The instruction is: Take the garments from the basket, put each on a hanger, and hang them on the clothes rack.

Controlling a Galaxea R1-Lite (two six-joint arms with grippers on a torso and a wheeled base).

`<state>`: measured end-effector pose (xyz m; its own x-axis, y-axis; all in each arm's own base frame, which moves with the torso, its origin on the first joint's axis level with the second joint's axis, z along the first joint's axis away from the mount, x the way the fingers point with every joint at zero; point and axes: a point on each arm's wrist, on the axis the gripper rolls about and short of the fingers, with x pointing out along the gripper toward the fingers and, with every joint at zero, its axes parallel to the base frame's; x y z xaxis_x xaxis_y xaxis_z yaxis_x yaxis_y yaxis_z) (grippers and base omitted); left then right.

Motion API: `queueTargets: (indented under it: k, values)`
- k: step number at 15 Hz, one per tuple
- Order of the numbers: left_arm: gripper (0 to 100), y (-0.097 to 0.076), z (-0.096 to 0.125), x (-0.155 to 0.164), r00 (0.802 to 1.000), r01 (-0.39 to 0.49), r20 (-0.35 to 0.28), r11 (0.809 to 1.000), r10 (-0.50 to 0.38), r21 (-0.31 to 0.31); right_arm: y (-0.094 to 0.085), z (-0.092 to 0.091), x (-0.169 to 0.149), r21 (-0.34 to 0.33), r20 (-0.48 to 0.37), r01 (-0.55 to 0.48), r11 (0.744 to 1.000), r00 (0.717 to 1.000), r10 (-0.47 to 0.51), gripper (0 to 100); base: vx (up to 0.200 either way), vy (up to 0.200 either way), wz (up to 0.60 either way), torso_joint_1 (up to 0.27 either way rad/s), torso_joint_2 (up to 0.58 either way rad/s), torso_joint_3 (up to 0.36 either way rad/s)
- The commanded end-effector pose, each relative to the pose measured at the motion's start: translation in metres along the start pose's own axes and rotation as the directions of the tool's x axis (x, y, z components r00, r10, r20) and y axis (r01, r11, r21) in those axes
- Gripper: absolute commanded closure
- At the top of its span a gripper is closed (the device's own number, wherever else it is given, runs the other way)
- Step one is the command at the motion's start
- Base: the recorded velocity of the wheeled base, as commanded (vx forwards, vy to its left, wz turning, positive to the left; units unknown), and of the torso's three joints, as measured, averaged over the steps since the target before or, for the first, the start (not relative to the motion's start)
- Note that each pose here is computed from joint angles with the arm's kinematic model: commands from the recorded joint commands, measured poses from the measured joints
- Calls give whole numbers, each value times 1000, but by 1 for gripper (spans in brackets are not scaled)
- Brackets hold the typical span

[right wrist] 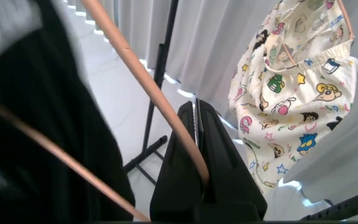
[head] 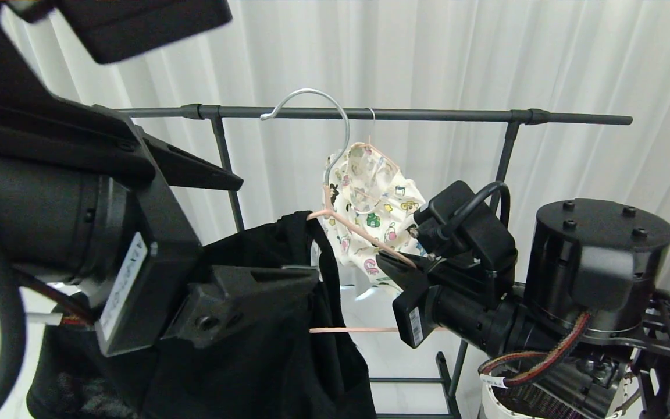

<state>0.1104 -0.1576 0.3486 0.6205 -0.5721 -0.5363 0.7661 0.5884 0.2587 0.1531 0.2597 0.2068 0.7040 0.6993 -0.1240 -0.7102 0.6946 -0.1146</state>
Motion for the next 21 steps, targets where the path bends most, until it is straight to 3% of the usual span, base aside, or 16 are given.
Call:
queueTargets:
  k: [1, 4, 6, 8, 9, 10, 14, 17, 19, 21]
  values:
    - [0, -1, 2, -13, 997, 58, 51, 997, -55, -56, -1, 0, 0, 0, 1, 4, 1000, 1000, -4, 100, 0, 0, 0, 0, 0, 0]
    - [0, -1, -5, -26, 993, 93, 75, 992, -86, -87, -2, 1, 0, 1, 3, 5, 1000, 1000, -5, 100, 0, 0, 0, 0, 0, 0]
    - [0, 8, -16, -25, 999, 32, 38, 995, -29, -98, -2, 0, 0, 1, 1, 7, 1000, 1000, -7, 100, 0, 0, 0, 0, 0, 0]
    - [0, 17, -29, -30, 1000, -27, 11, 1000, 27, -14, -3, 1, -1, 0, 2, 7, 1000, 1000, -7, 100, 0, 0, 0, 0, 0, 0]
    - [0, 20, -43, -38, 999, -40, 2, 995, 40, 94, -3, 1, -1, -6, 5, 7, 1000, 1000, -7, 100, 0, 0, 0, 0, 0, 0]
    - [0, 19, -49, -42, 1000, -7, 6, 993, 7, 114, -3, 3, -1, -26, 32, 9, 1000, 999, -8, 100, 0, 0, 0, 0, 0, 0]
    - [0, 26, -60, -45, 998, 30, 49, 997, -33, 66, -6, 9, -3, -114, 76, 21, 993, 997, -12, 100, 0, 0, 0, 0, 0, 0]
    - [0, 30, -63, -35, 984, 104, 141, 993, -110, 54, -8, 10, -16, -181, 87, -19, 983, 996, 35, 100, 0, 0, 0, 0, 0, 0]
    - [0, 26, -75, -24, 976, 173, 125, 983, -181, 66, -10, 11, -23, -202, 96, -21, 979, 994, 41, 100, 0, 0, 0, 0, 0, 0]
    - [0, 24, -81, -9, 975, 175, 120, 981, -184, 86, -10, 14, -27, -217, 108, -24, 976, 993, 48, 100, 0, 0, 0, 0, 0, 0]
